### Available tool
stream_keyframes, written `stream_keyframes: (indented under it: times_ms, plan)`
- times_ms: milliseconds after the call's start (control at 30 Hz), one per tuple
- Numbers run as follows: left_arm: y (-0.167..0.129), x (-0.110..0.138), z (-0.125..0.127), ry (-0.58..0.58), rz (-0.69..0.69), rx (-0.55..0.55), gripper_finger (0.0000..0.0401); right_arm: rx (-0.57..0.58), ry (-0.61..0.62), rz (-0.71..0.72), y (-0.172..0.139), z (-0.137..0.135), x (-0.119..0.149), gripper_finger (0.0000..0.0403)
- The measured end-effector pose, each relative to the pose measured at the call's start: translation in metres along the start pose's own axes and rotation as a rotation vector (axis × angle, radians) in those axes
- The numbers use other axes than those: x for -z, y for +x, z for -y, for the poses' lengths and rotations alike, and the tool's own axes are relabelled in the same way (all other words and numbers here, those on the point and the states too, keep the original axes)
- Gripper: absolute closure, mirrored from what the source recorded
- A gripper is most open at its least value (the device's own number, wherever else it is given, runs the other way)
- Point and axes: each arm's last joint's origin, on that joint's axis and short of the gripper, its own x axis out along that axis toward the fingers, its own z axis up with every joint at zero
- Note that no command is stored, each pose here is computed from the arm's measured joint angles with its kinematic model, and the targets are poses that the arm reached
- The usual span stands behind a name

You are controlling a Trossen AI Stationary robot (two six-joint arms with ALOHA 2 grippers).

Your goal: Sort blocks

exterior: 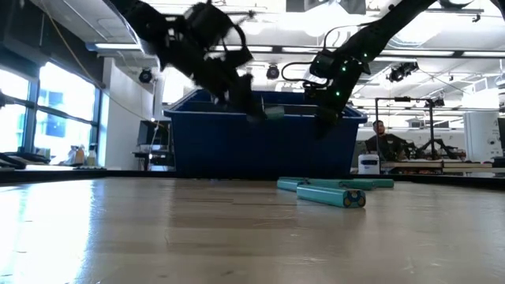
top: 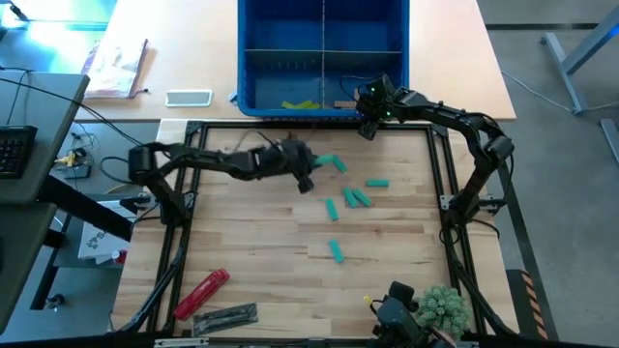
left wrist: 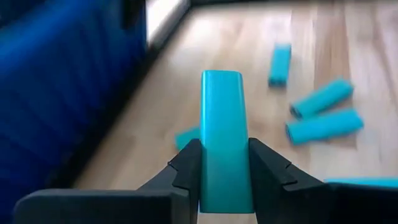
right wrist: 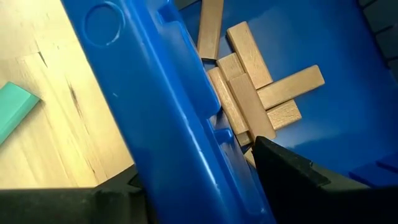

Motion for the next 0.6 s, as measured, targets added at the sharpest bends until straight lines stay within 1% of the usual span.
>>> stream_keyframes:
  times_ms: [67,100,233,333,500,600]
  plan:
    - [-0.009,-0.01,-0.021,-0.031,0.053,-0.002,0.0339,0.0,0.0,0.0,0.0,0.0,0.0,0.0208]
    - [-0.014,-0.013,-0.033,-0.049,0.071,-0.023,0.0339,0.0,0.0,0.0,0.0,0.0,0.0,0.0208]
    - [-0.031,-0.021,-0.082,-0.141,0.108,-0.185,0.0339,0.0,0.0,0.0,0.0,0.0,0.0,0.0208]
    - [-0.041,-0.035,-0.117,-0.184,0.15,-0.299,0.0339,0.001,0.0,0.0,0.0,0.0,0.0,0.0208]
    - [-0.05,-0.055,-0.166,-0.246,0.211,-0.431,0.0339,0.002,0.0,0.0,0.0,0.0,0.0,0.0208]
    - [-0.057,-0.068,-0.197,-0.289,0.274,-0.514,0.0339,0.004,0.0,0.0,0.0,0.0,0.0,0.0208]
